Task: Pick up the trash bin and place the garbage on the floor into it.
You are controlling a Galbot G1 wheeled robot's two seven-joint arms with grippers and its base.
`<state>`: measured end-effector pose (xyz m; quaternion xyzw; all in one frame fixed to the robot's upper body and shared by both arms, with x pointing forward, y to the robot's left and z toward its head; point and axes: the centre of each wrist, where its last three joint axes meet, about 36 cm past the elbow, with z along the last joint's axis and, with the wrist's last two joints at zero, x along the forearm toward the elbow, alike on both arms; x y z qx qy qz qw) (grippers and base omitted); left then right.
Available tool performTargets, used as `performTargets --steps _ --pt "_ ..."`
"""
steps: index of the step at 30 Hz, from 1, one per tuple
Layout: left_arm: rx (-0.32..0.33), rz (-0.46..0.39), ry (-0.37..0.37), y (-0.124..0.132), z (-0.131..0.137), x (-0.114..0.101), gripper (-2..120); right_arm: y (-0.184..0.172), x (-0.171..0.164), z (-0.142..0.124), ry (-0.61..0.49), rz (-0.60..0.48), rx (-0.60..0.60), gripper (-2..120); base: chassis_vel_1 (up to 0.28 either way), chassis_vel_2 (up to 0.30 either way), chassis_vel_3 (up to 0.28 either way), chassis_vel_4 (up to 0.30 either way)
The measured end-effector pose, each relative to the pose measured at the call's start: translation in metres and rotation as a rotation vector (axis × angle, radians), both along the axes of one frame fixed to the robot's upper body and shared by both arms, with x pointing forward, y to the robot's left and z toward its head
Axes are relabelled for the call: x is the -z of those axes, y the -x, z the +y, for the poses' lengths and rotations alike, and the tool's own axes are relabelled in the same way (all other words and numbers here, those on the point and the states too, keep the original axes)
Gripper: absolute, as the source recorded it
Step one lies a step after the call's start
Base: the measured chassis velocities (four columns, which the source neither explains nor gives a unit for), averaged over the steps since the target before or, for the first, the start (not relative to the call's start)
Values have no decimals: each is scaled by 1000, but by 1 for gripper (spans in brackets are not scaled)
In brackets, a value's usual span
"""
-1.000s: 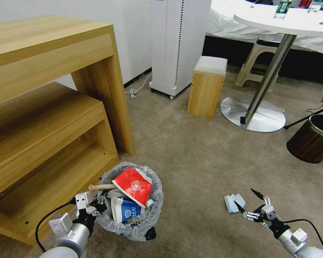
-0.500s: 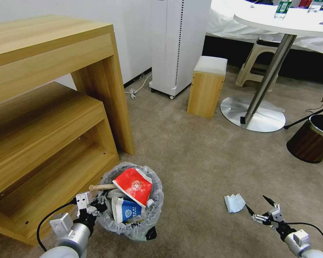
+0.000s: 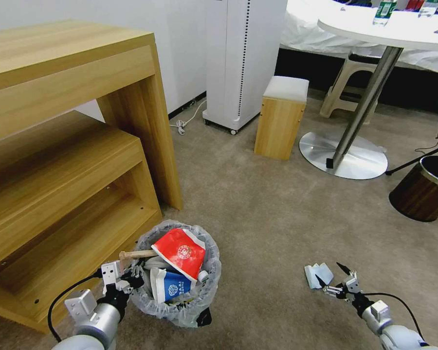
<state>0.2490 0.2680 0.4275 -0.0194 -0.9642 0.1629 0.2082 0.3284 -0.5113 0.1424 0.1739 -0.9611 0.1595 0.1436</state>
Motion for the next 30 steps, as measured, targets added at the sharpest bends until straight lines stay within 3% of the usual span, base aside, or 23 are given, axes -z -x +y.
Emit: performTargets --steps 7,9,14,19,30 --pt "-1 3 3 1 -1 0 1 -5 14 1 22 22 1 93 0 0 0 0" --pt "1 1 7 4 -2 -2 1 -8 21 2 32 29 -20 84 0 0 0 0" --pt "2 -3 11 5 -3 -5 1 -11 28 8 27 32 -38 72 0 0 0 0" --pt "-1 -8 18 4 -5 -6 1 -13 33 18 13 32 -55 50 0 0 0 0" --pt "-1 -17 23 2 -6 -7 1 -11 25 9 17 28 -91 12 0 0 0 0"
